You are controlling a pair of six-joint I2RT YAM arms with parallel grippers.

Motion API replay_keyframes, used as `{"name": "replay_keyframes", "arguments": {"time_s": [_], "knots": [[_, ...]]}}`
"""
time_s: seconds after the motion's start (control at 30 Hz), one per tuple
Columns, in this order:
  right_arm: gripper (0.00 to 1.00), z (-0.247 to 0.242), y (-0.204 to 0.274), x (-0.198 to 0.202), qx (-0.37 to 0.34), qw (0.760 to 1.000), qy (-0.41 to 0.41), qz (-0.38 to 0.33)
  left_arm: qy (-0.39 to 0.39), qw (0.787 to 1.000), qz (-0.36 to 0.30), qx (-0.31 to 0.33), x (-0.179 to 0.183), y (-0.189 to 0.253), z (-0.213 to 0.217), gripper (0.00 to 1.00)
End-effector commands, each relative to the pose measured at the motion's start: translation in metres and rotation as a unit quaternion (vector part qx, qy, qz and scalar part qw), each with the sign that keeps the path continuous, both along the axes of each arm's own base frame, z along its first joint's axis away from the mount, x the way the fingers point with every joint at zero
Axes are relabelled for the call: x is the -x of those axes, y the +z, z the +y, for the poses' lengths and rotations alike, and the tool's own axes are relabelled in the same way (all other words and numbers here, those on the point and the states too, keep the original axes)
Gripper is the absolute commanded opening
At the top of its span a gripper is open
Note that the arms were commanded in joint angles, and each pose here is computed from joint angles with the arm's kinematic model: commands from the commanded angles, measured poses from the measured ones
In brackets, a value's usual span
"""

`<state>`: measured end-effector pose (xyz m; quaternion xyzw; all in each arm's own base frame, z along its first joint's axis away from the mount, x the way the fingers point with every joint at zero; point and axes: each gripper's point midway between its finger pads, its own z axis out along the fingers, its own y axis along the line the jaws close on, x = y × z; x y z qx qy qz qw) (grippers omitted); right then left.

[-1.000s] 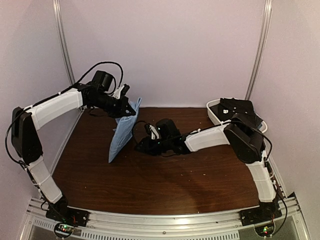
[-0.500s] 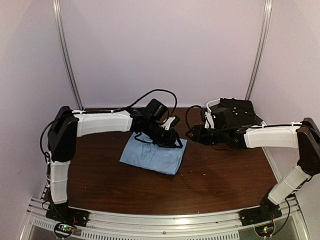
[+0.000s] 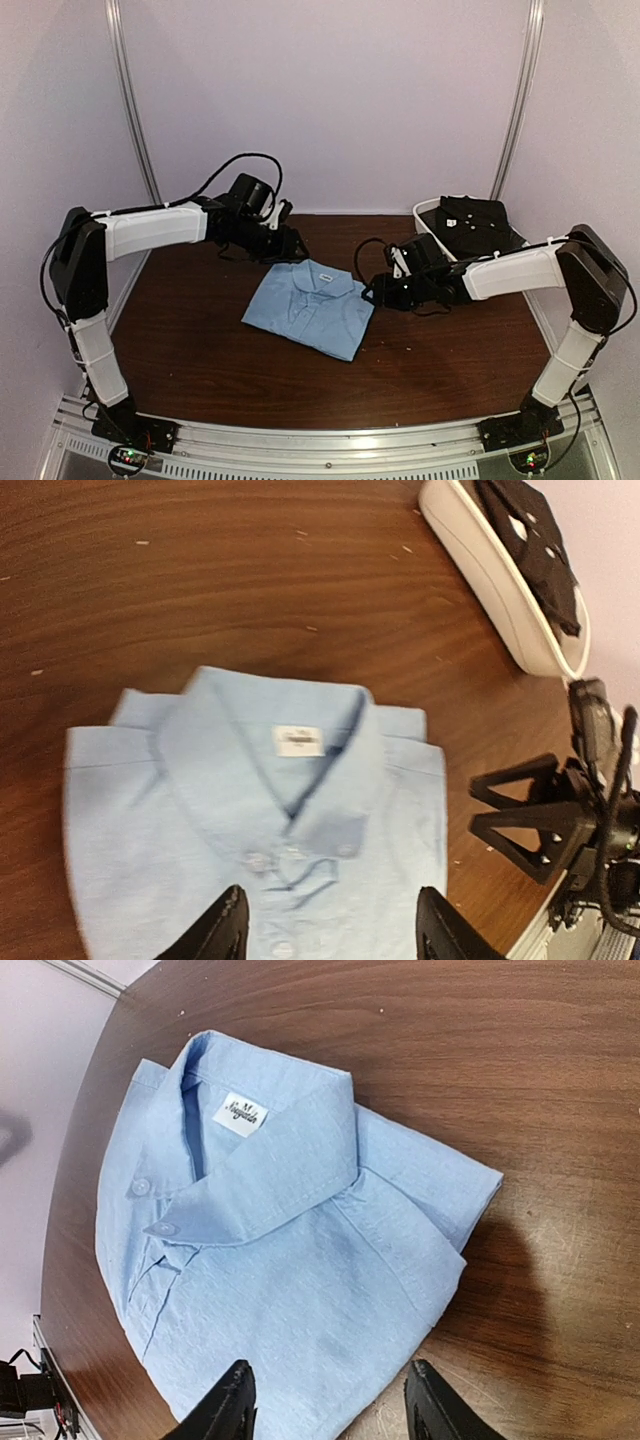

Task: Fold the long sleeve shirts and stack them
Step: Pick up the square-folded shirt from the center of the board, then place the square-folded shirt on the square-folded shirt.

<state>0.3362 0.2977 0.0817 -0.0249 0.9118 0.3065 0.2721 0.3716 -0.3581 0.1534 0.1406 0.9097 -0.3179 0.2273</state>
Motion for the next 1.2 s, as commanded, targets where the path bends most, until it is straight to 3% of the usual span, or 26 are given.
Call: {"name": "replay_keyframes", "arguments": {"time_s": [0.0, 0.17, 0.3, 0.83, 0.97, 1.17], "knots": [[0.52, 0.006, 0.000, -0.006, 0.007, 1.000, 0.001, -0.007, 0.039, 0.998, -0.011, -0.041, -0.021, -0.021, 0.059, 0.58], [0.53, -0.002, -0.015, -0.003, 0.029, 1.000, -0.007, 0.003, 0.064, 0.996, 0.008, -0.069, -0.034, -0.054, 0.103, 0.59], [0.54, -0.001, -0.022, -0.003, 0.029, 1.000, -0.008, 0.011, 0.067, 0.994, 0.020, -0.079, -0.040, -0.073, 0.114, 0.60], [0.52, 0.017, -0.043, -0.007, 0.018, 0.999, 0.010, 0.027, 0.047, 0.994, 0.076, -0.055, -0.047, -0.120, 0.099, 0.63], [0.49, 0.026, -0.044, -0.009, 0.009, 0.999, 0.019, 0.029, 0.046, 0.994, 0.092, -0.045, -0.038, -0.121, 0.092, 0.54], [0.35, 0.039, -0.040, -0.016, 0.002, 0.999, 0.030, 0.024, 0.059, 0.994, 0.092, -0.028, -0.031, -0.101, 0.086, 0.27]]}}
